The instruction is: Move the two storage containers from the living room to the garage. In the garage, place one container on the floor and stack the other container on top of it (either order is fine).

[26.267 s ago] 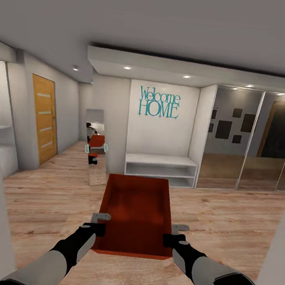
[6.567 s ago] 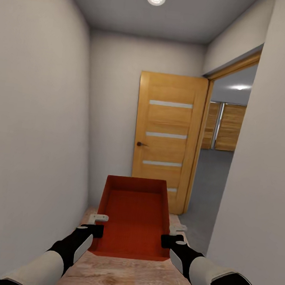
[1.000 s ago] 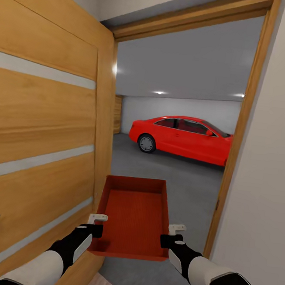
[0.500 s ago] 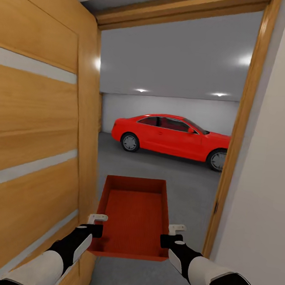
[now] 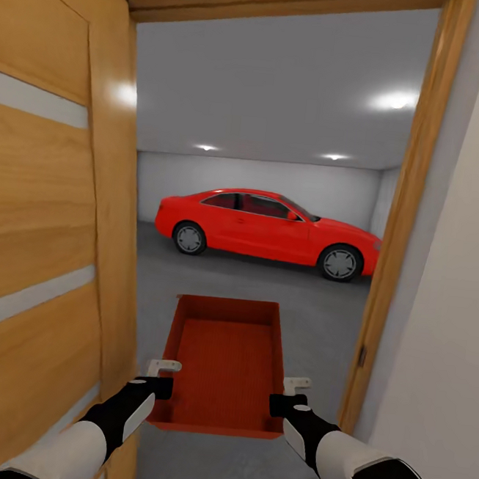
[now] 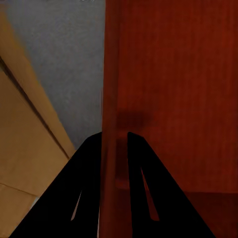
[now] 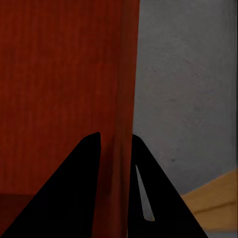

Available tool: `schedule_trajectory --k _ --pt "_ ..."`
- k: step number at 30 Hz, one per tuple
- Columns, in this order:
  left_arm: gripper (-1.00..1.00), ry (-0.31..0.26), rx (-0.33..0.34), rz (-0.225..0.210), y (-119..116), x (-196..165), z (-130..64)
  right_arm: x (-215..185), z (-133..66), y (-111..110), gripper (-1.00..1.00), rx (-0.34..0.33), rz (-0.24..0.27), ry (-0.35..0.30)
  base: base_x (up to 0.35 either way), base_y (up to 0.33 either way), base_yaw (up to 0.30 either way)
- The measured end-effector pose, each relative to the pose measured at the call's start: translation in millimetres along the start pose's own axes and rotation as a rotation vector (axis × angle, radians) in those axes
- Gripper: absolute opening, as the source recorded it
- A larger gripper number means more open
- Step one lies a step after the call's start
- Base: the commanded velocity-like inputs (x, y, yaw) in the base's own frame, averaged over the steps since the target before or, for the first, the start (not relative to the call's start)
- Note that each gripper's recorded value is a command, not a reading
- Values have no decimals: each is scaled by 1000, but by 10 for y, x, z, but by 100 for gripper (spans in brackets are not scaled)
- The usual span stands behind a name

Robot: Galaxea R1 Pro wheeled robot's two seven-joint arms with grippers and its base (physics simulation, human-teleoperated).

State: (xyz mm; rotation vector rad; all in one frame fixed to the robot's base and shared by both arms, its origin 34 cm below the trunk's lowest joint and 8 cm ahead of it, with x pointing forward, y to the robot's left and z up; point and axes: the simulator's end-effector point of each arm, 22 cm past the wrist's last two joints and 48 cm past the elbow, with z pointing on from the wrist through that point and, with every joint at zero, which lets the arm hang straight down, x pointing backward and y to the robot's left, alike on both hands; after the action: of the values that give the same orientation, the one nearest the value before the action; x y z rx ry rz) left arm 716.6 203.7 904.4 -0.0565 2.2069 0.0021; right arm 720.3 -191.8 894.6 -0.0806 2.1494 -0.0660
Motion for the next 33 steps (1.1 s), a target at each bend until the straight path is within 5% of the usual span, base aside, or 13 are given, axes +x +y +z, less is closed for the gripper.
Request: schedule_trajectory --k 18,33 --pt "-100 2 -2 3 -8 -7 -5 3 2 -7 -100 -2 2 1 248 231 -276" --pt "-100 4 -5 7 -9 -19 -6 8 6 -9 -100 -4 7 4 39 24 -22"
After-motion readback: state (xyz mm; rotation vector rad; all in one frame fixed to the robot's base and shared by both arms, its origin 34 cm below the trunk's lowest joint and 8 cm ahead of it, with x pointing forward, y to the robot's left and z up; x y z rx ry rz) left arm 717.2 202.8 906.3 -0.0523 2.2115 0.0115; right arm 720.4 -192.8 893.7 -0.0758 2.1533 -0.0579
